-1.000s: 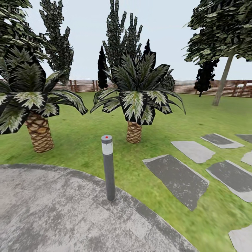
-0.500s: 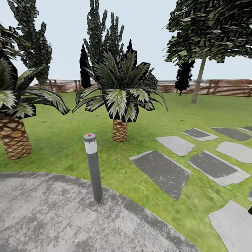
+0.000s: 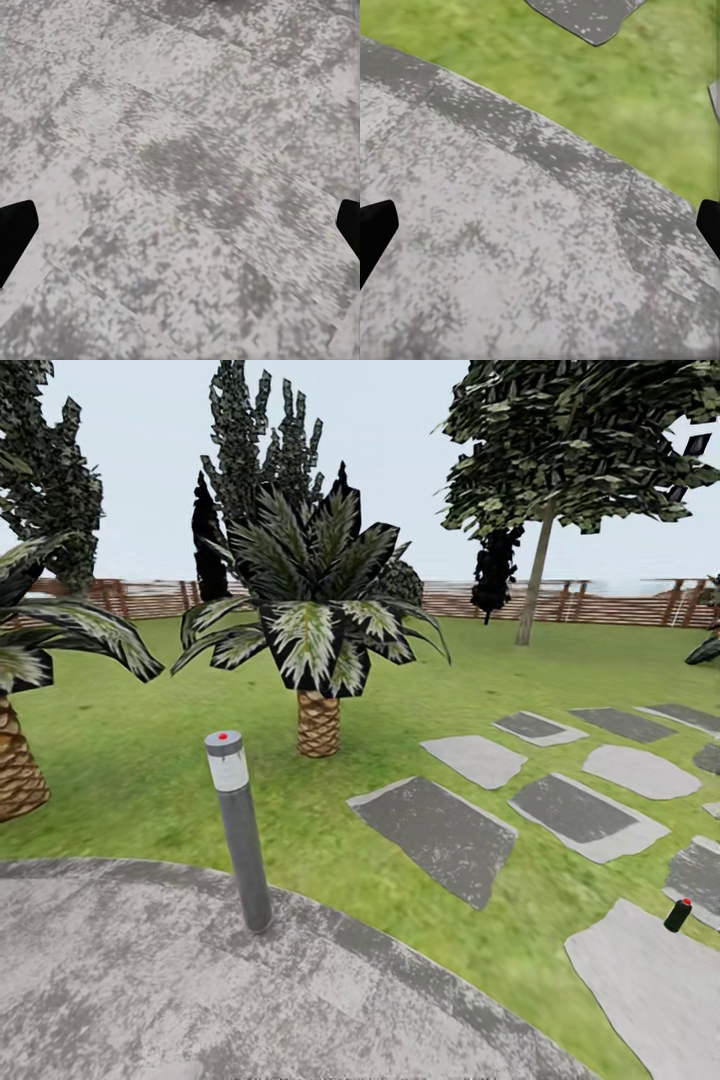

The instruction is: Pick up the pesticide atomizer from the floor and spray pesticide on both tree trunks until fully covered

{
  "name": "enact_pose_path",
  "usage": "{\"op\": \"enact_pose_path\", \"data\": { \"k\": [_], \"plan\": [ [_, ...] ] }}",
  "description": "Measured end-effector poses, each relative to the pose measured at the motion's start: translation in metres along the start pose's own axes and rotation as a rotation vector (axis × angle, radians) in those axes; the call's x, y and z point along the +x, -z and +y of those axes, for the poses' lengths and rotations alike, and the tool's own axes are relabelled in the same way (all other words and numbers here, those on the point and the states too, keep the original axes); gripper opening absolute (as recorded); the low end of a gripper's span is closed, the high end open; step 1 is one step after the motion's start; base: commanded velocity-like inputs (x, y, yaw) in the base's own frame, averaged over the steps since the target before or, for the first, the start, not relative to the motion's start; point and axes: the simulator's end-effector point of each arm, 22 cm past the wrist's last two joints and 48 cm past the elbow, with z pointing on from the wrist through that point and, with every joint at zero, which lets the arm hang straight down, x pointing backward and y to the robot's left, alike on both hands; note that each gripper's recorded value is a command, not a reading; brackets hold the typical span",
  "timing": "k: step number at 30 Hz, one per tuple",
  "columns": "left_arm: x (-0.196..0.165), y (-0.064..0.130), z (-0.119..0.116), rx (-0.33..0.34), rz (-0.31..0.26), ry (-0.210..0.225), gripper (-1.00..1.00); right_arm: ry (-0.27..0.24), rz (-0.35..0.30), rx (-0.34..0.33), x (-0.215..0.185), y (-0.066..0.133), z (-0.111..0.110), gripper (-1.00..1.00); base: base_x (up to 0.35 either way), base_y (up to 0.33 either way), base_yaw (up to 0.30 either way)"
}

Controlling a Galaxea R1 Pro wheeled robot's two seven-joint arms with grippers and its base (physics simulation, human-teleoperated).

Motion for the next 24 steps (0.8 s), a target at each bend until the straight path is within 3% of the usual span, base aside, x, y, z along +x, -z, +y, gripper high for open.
{"op": "enact_pose_path", "data": {
  "k": [15, 24],
  "plan": [
    [0.010, -0.002, 0.002, -0.007, 0.022, -0.005, 1.00, 0.002, 0.024, -0.001, 0.010, 0.001, 0.000, 1.00, 0.000, -0.001, -0.127],
    [0.012, -0.002, 0.000, -0.005, 0.027, -0.010, 1.00, 0.010, 0.030, -0.011, 0.013, 0.001, 0.003, 1.00, 0.000, -0.218, -0.032]
  ]
}}
